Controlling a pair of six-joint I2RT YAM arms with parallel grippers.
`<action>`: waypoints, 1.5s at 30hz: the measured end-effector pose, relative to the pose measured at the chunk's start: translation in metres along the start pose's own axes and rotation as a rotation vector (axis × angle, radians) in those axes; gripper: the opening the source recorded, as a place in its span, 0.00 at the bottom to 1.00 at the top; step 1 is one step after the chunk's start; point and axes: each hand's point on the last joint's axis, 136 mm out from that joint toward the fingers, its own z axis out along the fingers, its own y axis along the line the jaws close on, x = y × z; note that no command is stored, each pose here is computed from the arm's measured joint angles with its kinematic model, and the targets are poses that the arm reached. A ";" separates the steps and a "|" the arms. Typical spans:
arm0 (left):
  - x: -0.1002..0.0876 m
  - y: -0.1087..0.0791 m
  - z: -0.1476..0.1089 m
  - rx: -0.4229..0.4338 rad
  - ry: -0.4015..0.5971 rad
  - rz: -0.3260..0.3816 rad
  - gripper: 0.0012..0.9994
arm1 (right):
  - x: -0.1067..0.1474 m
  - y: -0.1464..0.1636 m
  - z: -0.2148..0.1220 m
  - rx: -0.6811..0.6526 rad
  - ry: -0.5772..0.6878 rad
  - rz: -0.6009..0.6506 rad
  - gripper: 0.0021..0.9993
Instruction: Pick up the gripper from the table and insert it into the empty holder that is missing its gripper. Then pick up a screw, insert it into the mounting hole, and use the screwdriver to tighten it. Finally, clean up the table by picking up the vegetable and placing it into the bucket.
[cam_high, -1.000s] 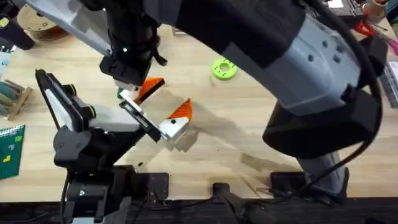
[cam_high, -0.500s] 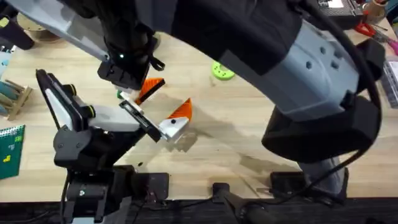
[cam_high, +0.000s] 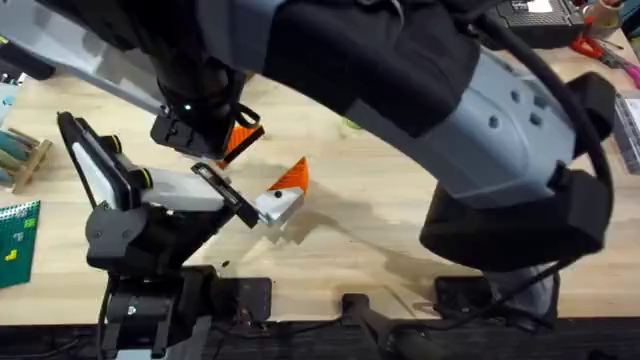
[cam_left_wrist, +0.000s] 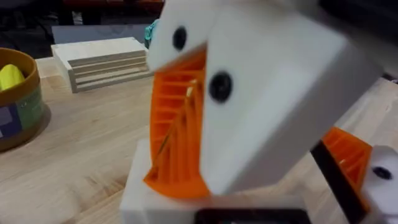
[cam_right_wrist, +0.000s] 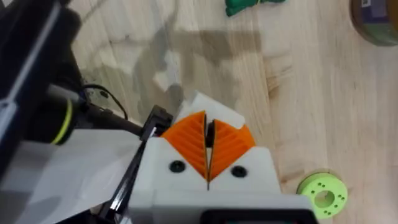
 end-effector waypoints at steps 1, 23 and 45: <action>0.000 0.000 0.000 -0.001 0.000 0.000 0.97 | 0.000 0.000 0.000 0.000 -0.001 0.000 0.00; 0.000 0.001 0.000 -0.005 -0.001 0.007 0.97 | -0.002 -0.016 0.000 0.035 -0.017 0.028 0.46; 0.000 0.001 0.000 -0.005 -0.002 0.024 0.97 | -0.013 -0.005 -0.053 0.006 -0.124 0.032 0.00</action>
